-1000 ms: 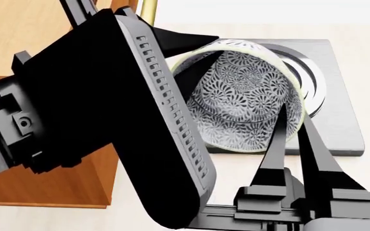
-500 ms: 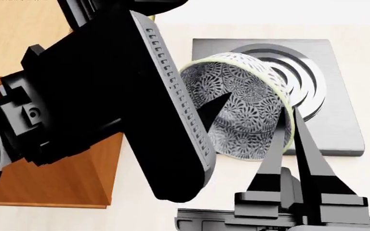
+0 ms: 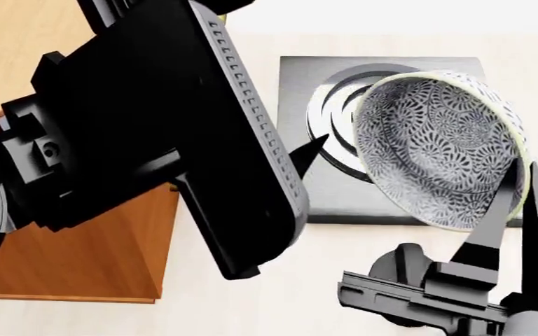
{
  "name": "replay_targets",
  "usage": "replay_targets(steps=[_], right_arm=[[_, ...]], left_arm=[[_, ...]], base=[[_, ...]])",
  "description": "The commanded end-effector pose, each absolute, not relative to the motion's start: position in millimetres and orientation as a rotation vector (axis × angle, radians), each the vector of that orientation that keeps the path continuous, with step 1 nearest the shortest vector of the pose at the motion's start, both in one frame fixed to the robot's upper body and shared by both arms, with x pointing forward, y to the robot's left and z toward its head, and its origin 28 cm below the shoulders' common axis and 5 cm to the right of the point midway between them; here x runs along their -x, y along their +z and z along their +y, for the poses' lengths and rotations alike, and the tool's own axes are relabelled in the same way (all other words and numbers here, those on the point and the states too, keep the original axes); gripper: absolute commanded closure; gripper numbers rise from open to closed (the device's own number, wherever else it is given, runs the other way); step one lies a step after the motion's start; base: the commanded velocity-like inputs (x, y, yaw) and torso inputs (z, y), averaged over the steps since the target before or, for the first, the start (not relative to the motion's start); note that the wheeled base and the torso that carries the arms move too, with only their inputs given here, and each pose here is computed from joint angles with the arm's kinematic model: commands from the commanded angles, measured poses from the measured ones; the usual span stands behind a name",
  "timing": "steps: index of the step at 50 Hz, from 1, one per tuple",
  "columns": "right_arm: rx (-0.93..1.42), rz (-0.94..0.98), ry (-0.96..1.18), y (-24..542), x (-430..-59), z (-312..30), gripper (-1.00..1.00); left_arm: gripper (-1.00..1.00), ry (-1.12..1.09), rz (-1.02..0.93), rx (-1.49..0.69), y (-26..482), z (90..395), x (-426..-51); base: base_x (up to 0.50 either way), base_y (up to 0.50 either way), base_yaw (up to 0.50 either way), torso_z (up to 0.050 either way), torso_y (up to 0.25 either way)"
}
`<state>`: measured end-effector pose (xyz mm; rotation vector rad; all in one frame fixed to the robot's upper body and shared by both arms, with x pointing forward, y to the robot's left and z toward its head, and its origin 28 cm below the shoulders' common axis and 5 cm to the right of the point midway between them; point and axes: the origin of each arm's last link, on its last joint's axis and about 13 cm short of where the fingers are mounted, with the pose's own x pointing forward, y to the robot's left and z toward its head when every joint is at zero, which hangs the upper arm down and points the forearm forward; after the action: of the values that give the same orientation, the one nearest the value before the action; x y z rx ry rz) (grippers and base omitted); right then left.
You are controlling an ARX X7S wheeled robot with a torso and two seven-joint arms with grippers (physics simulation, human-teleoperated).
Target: Pick the akita bowl on the wooden cabinet and place it on the plate.
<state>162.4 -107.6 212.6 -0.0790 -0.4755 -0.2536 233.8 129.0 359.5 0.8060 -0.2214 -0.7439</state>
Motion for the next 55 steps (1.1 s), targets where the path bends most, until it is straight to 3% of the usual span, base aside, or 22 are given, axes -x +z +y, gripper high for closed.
replay_targets(steps=[1,32,55], right_arm=[[0.05,-0.509,-0.391,218.1,-160.1,-125.0,1.0],[0.022,-0.597,-0.627,229.2,-134.1,-150.7,1.0],[-0.226,-0.672,-0.895,228.8,-104.7,-176.5,1.0]], left_arm=[[-1.0,-0.738,-0.214,-0.797,359.8,129.7,-235.2],[-1.0,-0.721,-0.224,-0.78,360.6,131.8,-233.4],[-1.0,-0.704,-0.244,-0.754,362.6,131.9,-234.9]], base=[[0.0,0.0,0.0,0.0,0.0],[0.0,0.0,0.0,0.0,0.0],[0.0,0.0,0.0,0.0,0.0]])
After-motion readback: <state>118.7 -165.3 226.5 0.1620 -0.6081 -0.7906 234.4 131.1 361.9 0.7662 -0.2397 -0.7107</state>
